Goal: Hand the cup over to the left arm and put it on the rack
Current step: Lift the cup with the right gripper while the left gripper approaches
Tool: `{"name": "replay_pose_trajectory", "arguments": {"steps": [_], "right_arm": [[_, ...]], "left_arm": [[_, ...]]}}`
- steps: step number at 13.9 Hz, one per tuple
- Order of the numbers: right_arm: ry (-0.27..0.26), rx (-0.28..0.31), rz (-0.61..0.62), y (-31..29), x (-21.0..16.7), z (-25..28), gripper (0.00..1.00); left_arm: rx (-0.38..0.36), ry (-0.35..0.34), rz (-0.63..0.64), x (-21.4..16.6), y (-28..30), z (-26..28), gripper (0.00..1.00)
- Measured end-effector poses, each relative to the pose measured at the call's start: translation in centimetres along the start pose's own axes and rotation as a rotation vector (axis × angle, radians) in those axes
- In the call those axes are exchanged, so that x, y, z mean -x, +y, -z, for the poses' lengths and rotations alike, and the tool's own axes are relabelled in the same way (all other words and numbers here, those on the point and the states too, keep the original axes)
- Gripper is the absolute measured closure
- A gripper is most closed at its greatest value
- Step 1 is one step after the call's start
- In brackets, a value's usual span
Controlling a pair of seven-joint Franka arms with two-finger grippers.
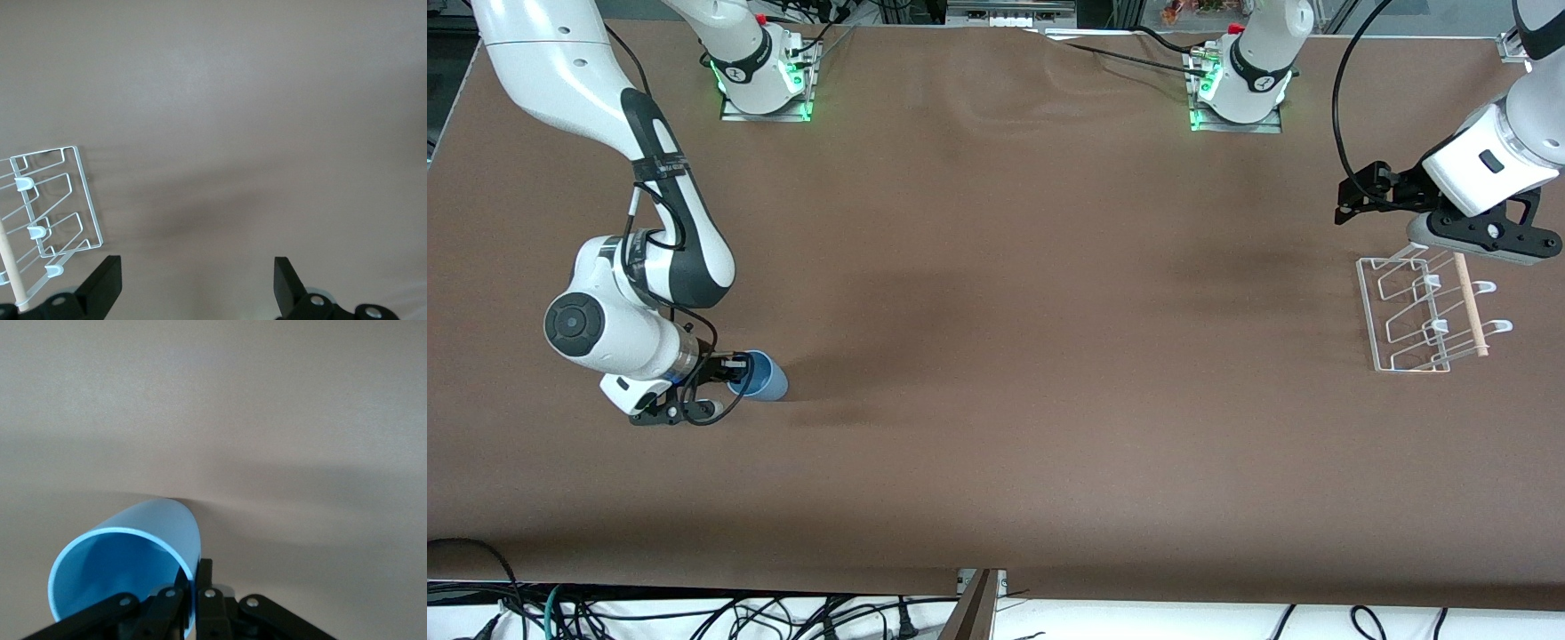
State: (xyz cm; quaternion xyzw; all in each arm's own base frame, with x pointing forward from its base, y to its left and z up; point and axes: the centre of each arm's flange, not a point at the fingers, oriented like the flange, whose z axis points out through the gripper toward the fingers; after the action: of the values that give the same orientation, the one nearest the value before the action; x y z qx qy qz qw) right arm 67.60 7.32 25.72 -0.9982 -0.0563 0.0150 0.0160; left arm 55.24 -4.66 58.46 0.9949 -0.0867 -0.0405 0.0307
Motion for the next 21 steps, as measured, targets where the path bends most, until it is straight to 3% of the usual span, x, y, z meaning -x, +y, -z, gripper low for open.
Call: {"name": "replay_pose_trajectory", "arguments": {"steps": [2, 4, 7, 12, 15, 17, 19, 21], "right_arm": [[0.003, -0.006, -0.004, -0.1, -0.1, 0.0, 0.96], [0.024, -0.05, -0.026, -0.7, -0.6, 0.8, 0.96], [0.061, -0.149, -0.044, -3.4, -1.9, 3.5, 0.96], [0.066, -0.318, -0.046, -11.4, -3.1, 9.3, 0.96], [0.044, -0.471, -0.119, -16.9, -2.8, 11.9, 0.96], [0.012, -0.579, -0.172, -20.1, -2.3, 13.3, 0.96], [-0.007, -0.641, -0.185, -22.9, -1.7, 14.8, 0.96], [-0.021, -0.663, -0.165, -25.7, -0.9, 15.5, 0.96]], "left_arm": [[0.0, 0.001, 0.0, 0.0, 0.0, 0.0, 0.0], [0.0, 0.004, 0.0, 0.0, 0.0, 0.0, 0.0], [0.0, 0.005, 0.004, 0.0, -0.2, 0.1, 0.0], [0.0, 0.005, 0.004, 0.0, -0.2, 0.0, 0.0], [0.004, -0.01, 0.011, -0.2, -0.7, -0.6, 0.0], [0.034, -0.065, 0.011, -0.6, -0.6, -2.3, 0.0], [0.092, -0.107, 0.006, -1.5, 0.0, -4.3, 0.0], [0.129, -0.135, -0.015, -2.0, 0.0, -5.7, 0.0]]}}
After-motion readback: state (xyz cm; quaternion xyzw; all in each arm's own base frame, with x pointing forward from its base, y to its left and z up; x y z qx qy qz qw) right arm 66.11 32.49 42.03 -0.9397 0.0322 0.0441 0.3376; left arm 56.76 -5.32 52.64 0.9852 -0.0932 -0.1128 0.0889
